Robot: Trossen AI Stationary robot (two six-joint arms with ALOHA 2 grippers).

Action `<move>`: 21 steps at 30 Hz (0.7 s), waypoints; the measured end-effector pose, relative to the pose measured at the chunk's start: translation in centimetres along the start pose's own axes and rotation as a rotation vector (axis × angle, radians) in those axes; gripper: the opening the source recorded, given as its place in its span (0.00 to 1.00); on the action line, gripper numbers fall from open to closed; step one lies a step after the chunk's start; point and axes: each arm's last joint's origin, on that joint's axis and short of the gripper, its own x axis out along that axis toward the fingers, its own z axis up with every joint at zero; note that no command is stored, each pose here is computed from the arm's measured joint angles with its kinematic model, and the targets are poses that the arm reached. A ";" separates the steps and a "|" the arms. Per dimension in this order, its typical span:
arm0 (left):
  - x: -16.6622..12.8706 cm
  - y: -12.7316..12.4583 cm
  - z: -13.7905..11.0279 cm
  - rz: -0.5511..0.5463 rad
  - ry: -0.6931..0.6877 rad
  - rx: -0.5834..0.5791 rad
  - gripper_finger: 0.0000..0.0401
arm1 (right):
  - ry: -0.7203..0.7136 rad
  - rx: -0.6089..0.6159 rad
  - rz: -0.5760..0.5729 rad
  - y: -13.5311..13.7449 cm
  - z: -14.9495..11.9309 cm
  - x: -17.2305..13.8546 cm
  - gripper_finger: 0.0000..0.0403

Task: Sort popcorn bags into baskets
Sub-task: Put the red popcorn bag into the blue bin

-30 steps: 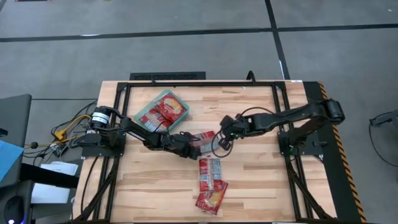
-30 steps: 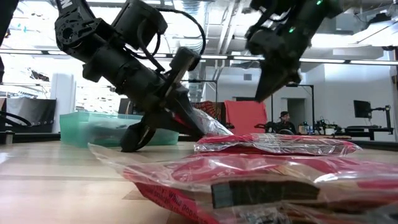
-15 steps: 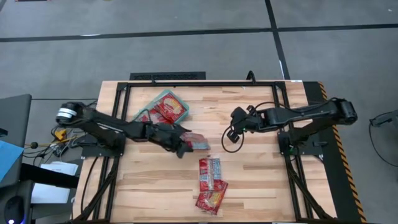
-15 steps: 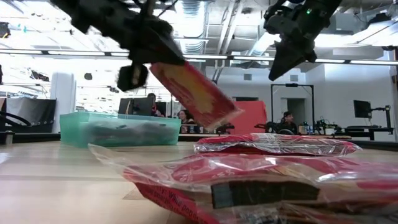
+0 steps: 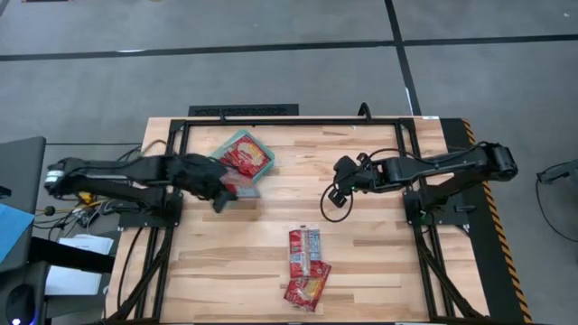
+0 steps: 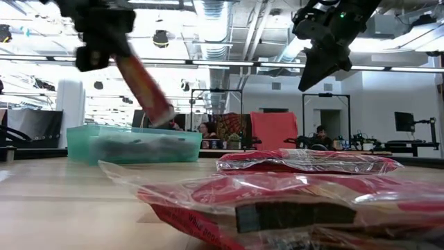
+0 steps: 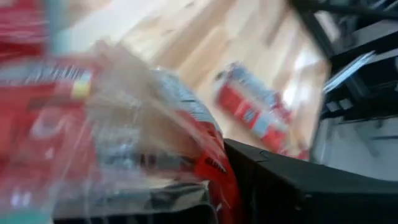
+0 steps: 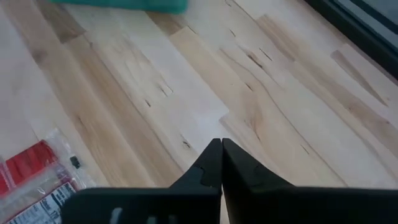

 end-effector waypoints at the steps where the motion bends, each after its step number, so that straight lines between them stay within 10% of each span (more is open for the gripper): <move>1: -0.8 0.4 -0.1 0.019 0.002 0.014 0.00 | -0.002 0.000 0.000 0.0 0.0 0.0 0.05; 21: -2.7 4.1 -1.3 0.327 0.152 0.073 0.00 | -0.028 -0.008 -0.005 -0.1 0.4 0.1 0.08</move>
